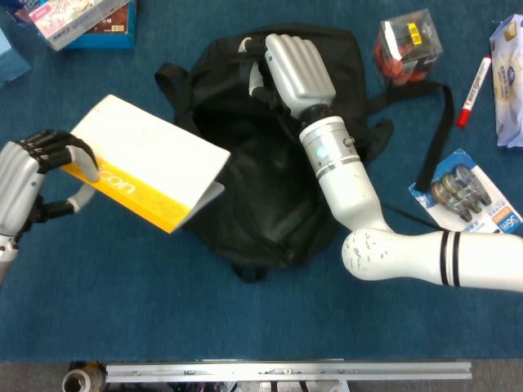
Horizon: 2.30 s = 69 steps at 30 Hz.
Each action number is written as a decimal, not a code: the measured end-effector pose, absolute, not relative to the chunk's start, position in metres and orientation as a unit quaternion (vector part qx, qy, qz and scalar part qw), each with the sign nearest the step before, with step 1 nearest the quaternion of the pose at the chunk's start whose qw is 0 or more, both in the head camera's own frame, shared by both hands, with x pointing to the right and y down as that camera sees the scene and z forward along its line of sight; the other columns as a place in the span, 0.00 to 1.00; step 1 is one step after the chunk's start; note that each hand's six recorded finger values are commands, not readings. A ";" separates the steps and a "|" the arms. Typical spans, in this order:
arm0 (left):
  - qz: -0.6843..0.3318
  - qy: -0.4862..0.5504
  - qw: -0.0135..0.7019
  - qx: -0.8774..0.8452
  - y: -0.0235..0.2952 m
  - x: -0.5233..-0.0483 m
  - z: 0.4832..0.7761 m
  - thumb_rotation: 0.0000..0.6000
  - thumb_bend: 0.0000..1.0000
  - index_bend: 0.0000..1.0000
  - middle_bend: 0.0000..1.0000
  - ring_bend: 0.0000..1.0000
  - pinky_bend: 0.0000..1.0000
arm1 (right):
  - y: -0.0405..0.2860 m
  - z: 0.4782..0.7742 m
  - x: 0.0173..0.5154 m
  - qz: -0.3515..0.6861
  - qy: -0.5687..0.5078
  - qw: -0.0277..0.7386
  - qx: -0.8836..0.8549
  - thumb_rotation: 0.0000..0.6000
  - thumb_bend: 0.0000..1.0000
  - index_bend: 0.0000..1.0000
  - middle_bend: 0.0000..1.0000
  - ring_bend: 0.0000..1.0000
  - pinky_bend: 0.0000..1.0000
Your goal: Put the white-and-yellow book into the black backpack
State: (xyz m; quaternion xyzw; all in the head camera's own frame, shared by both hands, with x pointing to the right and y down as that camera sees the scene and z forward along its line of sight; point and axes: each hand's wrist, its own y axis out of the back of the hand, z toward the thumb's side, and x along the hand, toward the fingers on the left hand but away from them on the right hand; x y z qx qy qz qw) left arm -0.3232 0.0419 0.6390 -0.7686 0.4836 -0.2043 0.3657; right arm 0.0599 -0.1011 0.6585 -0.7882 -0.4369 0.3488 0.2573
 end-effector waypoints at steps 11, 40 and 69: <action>-0.174 0.461 0.351 -0.796 0.039 -0.291 0.648 1.00 0.35 0.65 0.57 0.44 0.45 | -0.101 0.654 0.047 0.333 -0.445 0.237 -0.797 1.00 0.97 0.64 0.66 0.77 0.99; -0.117 0.436 0.329 -0.830 0.030 -0.236 0.657 1.00 0.35 0.66 0.57 0.44 0.45 | -0.107 0.658 0.043 0.331 -0.457 0.209 -0.798 1.00 0.97 0.64 0.66 0.77 0.99; -0.060 0.464 0.282 -0.838 0.025 -0.202 0.663 1.00 0.35 0.66 0.57 0.44 0.45 | -0.111 0.660 0.041 0.331 -0.461 0.198 -0.799 1.00 0.96 0.64 0.66 0.77 0.99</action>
